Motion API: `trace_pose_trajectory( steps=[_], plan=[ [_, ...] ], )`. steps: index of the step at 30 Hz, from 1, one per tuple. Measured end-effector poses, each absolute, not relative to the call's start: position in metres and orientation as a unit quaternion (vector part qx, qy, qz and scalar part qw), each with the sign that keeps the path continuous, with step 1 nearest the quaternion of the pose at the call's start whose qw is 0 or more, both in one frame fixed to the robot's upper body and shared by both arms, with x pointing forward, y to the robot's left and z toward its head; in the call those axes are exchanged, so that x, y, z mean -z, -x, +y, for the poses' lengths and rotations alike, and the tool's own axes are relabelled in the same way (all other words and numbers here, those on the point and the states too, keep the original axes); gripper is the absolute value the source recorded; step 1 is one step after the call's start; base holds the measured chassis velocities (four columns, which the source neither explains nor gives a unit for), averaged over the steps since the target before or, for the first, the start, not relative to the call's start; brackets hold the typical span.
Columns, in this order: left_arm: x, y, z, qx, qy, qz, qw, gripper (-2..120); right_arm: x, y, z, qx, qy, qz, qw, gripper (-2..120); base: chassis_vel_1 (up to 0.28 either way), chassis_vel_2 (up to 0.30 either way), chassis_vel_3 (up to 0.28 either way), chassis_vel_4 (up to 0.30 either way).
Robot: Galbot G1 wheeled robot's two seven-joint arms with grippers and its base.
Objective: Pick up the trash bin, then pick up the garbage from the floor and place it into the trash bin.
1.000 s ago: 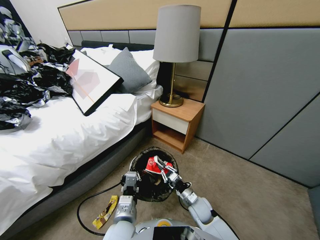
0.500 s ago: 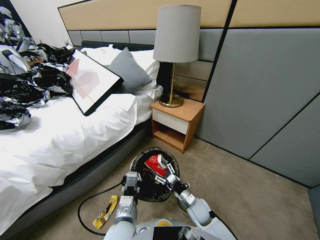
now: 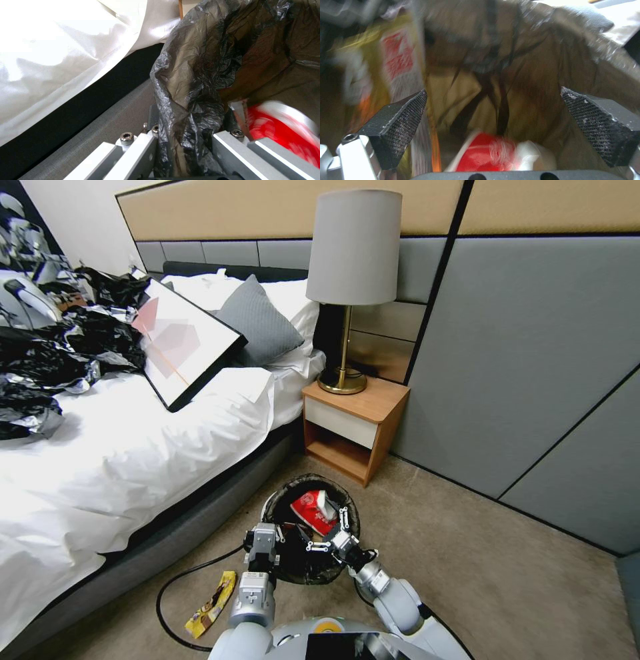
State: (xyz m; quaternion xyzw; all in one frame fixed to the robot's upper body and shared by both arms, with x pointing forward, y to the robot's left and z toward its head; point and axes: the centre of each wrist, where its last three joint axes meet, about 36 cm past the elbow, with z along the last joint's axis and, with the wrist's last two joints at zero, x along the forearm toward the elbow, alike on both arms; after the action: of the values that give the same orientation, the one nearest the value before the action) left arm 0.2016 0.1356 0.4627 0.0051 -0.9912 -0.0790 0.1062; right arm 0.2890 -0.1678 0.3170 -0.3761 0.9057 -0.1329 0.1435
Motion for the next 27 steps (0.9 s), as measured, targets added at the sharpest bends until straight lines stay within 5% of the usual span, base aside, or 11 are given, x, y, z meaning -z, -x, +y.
trace_pose_trajectory(
  steps=[16, 27],
  plan=[
    [-0.465, -0.206, 0.143, 0.077, -0.016, -0.992, 0.101, 0, -0.329, -0.282, -0.212, 0.196, 0.356, 0.903, 0.137, 100, 0.0, 0.0, 0.0, 0.0],
    [-0.456, -0.209, 0.142, 0.078, -0.018, -0.991, 0.109, 0, -0.382, -0.268, -0.211, 0.157, 0.281, 0.922, 0.214, 100, 0.0, 0.0, 0.0, 0.0]
  ],
)
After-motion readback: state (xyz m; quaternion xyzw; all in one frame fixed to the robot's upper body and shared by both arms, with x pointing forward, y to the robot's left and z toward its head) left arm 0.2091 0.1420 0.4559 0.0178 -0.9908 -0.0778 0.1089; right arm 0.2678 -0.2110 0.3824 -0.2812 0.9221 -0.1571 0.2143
